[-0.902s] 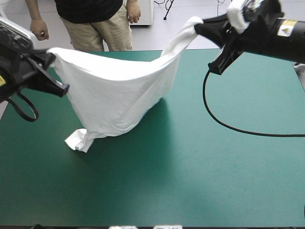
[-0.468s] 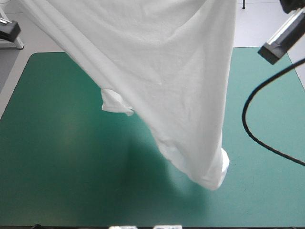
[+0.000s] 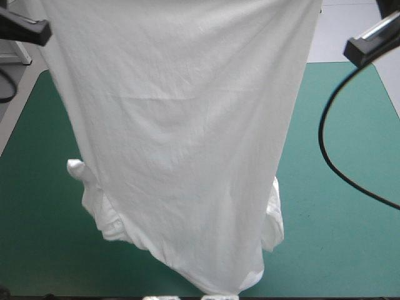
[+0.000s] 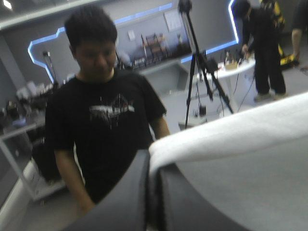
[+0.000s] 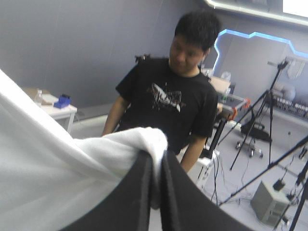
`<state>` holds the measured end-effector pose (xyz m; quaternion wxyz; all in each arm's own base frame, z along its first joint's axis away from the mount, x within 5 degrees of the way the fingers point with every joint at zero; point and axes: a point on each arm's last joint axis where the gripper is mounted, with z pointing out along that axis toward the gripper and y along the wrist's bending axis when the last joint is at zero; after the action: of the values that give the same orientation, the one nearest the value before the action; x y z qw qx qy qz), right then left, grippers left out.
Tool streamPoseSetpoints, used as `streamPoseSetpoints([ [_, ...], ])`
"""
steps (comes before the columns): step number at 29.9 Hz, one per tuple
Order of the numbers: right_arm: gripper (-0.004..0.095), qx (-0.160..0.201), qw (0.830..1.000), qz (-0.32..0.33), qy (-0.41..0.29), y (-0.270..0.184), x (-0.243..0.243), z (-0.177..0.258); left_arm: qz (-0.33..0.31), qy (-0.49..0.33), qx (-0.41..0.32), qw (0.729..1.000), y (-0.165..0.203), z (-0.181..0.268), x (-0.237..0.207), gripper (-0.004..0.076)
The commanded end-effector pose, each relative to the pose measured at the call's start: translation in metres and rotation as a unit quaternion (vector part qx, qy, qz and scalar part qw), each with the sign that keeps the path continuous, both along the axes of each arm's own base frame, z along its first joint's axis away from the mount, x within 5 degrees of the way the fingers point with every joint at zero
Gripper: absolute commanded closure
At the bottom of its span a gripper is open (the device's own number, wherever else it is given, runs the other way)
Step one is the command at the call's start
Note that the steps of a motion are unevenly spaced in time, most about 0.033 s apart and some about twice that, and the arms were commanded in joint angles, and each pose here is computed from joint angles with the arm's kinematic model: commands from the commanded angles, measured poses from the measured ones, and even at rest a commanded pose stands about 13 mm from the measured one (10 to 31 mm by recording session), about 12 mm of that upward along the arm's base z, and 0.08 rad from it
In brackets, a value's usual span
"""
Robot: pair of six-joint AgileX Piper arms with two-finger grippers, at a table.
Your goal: Fold the cloth
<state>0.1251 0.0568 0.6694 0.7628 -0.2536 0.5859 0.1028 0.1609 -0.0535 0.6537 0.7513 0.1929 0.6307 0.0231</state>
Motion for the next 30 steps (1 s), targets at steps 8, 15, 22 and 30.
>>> streamPoseSetpoints([
  [8, 0.0925, 0.024, 0.997, -0.067, 0.013, 0.015, 0.132, -0.033, 0.085, -0.022, 0.012, 0.996, -0.038, -0.037, 0.130, 0.0733],
  [15, 0.0925, 0.069, 0.989, -0.099, -0.091, 0.019, 0.185, -0.039, 0.053, -0.204, -0.036, 0.977, -0.037, -0.022, 0.154, 0.0733],
  [22, 0.0925, 0.061, 0.984, -0.119, -0.120, 0.023, 0.218, -0.053, 0.074, -0.210, -0.044, 0.974, -0.014, -0.028, 0.173, 0.0733],
  [30, 0.0925, -0.017, 0.993, -0.095, 0.066, 0.040, 0.272, -0.127, 0.164, 0.096, -0.055, 0.980, -0.007, -0.109, 0.230, 0.0733],
])
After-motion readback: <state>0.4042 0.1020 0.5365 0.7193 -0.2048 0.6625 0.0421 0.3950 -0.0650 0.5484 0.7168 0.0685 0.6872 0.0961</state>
